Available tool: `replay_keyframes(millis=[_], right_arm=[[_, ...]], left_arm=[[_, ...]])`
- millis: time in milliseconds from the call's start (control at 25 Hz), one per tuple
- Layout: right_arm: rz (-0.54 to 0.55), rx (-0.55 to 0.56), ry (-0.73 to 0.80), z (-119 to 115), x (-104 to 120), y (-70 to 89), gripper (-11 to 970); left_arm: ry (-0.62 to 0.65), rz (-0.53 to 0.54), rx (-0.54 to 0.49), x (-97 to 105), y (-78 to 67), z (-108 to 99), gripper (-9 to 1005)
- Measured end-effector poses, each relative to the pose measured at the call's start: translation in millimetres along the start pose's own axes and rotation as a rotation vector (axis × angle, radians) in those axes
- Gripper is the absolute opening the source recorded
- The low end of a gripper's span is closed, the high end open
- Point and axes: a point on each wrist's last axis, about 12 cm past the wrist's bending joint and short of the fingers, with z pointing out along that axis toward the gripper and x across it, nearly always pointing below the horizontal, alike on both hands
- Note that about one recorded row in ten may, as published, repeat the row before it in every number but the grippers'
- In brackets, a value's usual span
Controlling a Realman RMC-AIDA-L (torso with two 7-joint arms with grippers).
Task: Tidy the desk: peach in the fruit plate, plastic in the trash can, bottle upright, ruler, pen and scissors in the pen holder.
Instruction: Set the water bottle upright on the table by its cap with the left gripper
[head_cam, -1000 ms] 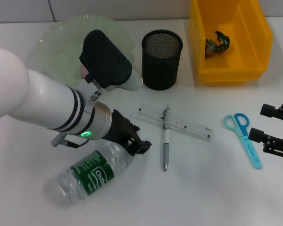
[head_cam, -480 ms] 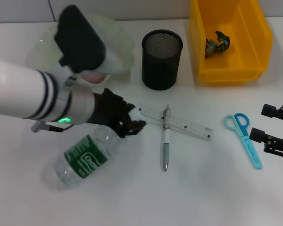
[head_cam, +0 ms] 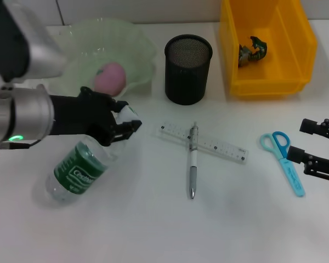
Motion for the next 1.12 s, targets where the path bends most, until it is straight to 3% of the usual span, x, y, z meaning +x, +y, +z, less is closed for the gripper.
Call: replay_keyframes(millis=[200, 320, 600, 1120], right_arm=[[0.006, -0.003, 0.001, 0.3, -0.8, -0.2, 775], [0.006, -0.004, 0.001, 0.7, -1.5, -0.5, 775], [0.004, -0.009, -0.001, 2.5, -2.9, -1.4, 774], [0.012, -0.012, 0.0, 3.6, -3.8, -1.8, 774]], left_arm=[[-0.114, -0.048, -0.013, 17.6, 11.7, -15.1, 440], [-0.21, -0.086, -0.022, 38.7, 21.5, -24.8, 440], [-0.363, -0.082, -0.009, 67.2, 25.3, -26.6, 439], [-0.475, -0.023, -0.005, 78.7, 21.2, -17.7, 431]])
